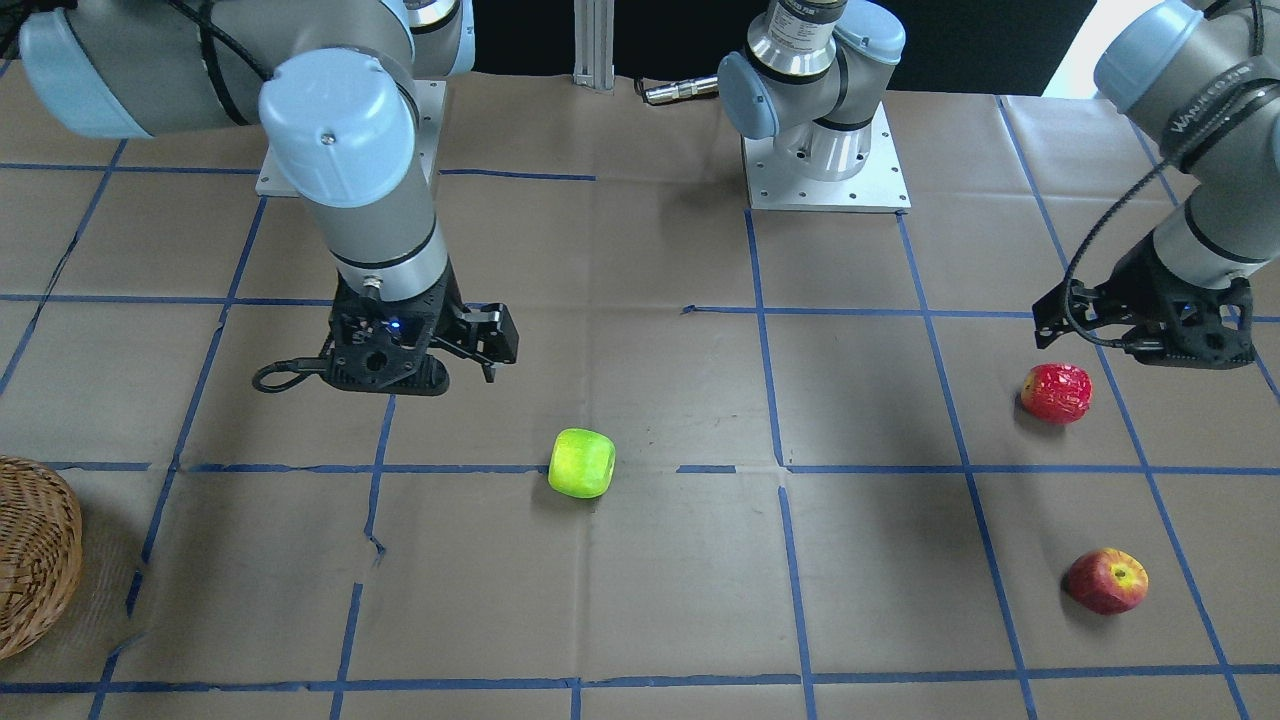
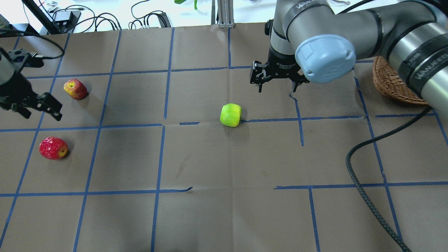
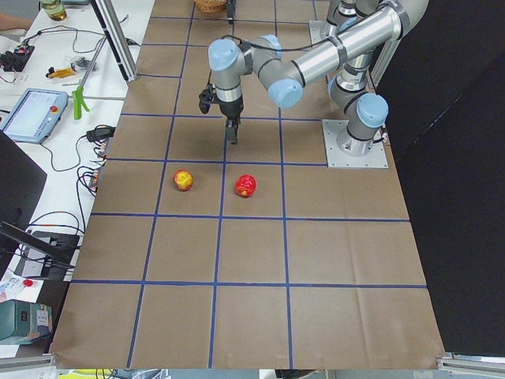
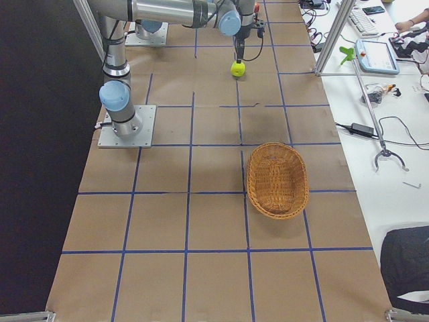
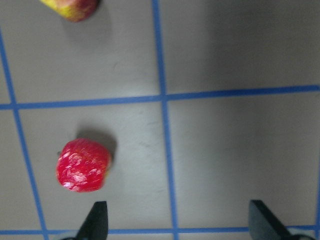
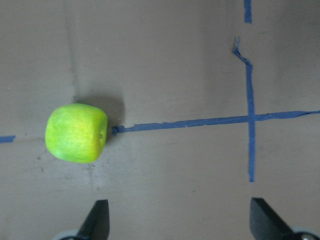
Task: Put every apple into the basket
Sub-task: 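Grasp the green apple with the right gripper while the left lowers to the red apple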
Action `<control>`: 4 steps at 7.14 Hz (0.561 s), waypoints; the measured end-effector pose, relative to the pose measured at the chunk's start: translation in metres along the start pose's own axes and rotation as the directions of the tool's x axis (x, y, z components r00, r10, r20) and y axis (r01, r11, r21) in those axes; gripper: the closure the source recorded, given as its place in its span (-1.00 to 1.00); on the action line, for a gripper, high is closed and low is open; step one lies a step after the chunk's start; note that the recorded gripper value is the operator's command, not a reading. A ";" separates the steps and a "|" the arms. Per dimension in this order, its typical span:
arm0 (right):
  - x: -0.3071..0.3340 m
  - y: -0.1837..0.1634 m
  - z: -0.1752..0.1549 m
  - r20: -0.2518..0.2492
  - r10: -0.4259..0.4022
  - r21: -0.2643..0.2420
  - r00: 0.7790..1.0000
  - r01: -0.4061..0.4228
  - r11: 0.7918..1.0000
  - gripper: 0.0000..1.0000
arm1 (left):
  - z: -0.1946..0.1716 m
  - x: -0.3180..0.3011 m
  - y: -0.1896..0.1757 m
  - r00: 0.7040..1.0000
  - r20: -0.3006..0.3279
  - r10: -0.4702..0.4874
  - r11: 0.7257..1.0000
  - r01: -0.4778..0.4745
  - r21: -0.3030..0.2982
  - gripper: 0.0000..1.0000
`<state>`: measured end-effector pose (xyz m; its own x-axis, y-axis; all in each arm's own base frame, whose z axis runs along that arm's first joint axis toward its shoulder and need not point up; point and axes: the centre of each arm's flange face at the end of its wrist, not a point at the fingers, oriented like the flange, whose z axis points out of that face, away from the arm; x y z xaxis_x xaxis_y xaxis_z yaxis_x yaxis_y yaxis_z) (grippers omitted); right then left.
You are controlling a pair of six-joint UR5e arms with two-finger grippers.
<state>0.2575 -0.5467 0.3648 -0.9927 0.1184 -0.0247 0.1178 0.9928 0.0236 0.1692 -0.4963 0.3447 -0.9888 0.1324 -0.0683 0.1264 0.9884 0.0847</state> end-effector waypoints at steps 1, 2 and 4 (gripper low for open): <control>-0.025 -0.005 0.026 0.036 0.086 -0.005 0.996 -0.086 0.996 -0.96 | 0.029 -0.021 0.010 0.998 0.013 0.059 0.998 -0.059 0.010 -0.97; -0.046 -0.012 0.057 0.049 0.148 -0.008 0.988 -0.148 0.989 -0.96 | 0.057 -0.029 0.014 0.995 0.019 0.101 0.995 -0.101 0.013 -0.97; -0.070 -0.020 0.107 0.052 0.224 -0.025 0.973 -0.223 0.974 -0.96 | 0.092 -0.031 0.015 0.991 0.014 0.130 0.991 -0.130 0.014 -0.96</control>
<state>0.3275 -0.5731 0.2588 -0.9382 0.3388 -0.0710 0.3356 0.9405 0.0533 0.2089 -0.4784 0.2564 -0.9628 0.2608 -0.0703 0.2553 0.9636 0.0789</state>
